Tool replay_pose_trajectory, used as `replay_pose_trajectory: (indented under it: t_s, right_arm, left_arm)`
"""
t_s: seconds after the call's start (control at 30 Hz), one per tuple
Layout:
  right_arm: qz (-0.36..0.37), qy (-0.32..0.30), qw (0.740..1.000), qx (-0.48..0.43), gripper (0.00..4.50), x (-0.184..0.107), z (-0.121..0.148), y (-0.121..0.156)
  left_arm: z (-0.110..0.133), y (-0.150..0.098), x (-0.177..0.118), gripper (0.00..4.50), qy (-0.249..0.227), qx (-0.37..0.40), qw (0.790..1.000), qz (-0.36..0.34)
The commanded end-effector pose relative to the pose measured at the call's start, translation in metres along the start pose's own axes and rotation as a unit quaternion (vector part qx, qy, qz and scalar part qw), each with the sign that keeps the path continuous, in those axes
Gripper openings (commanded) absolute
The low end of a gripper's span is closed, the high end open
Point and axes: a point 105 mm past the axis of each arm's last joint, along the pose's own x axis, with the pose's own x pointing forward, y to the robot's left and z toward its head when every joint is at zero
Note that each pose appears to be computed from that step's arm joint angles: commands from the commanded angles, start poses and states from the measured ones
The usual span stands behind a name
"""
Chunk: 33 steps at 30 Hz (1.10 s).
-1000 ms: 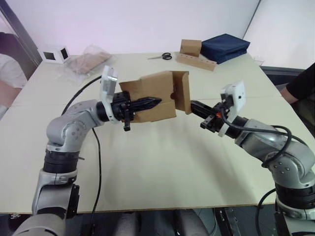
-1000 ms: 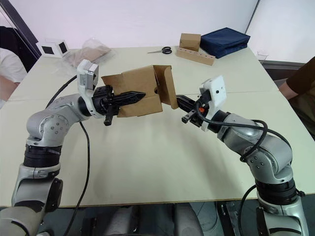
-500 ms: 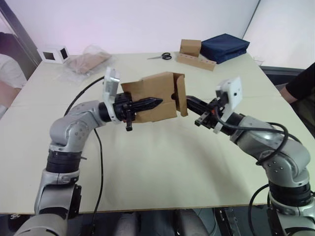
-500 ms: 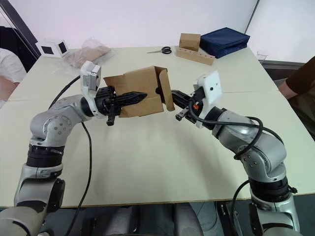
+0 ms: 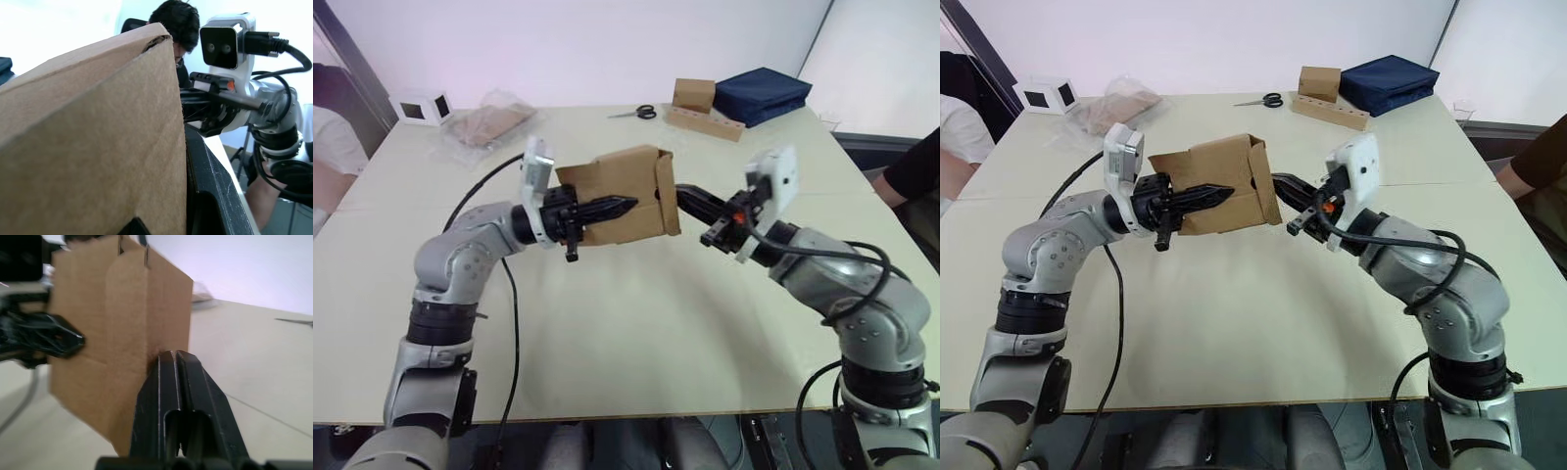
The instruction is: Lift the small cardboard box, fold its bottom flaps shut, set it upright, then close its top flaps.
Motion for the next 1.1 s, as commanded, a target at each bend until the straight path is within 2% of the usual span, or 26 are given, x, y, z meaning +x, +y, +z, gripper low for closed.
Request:
replay_pose_trajectory:
  t_s: [0.03,0.13,0.47,0.57,1.1]
  right_arm:
    - [0.066,-0.024,0.996,0.062,0.04,-0.011,0.008,0.014]
    - [0.073,-0.034,0.992,0.102,0.04,-0.019,0.010,0.007]
    - [0.072,-0.029,0.988,0.135,0.04,-0.023,0.000,0.000]
    - [0.066,-0.032,0.987,0.146,0.73,-0.028,-0.002,-0.004]
    - [0.085,-0.065,0.973,0.204,0.73,-0.044,0.007,-0.008]
  left_arm:
    - [0.024,-0.015,0.000,0.00,-0.026,-0.005,0.999,-0.040]
    - [0.026,-0.018,0.000,0.00,-0.019,-0.003,0.999,-0.047]
    - [0.031,-0.022,0.001,0.00,-0.024,-0.001,0.998,-0.049]
    - [0.031,-0.022,0.001,0.00,-0.023,-0.002,0.999,-0.048]
    - [0.026,-0.021,-0.003,0.00,-0.010,-0.003,0.999,-0.050]
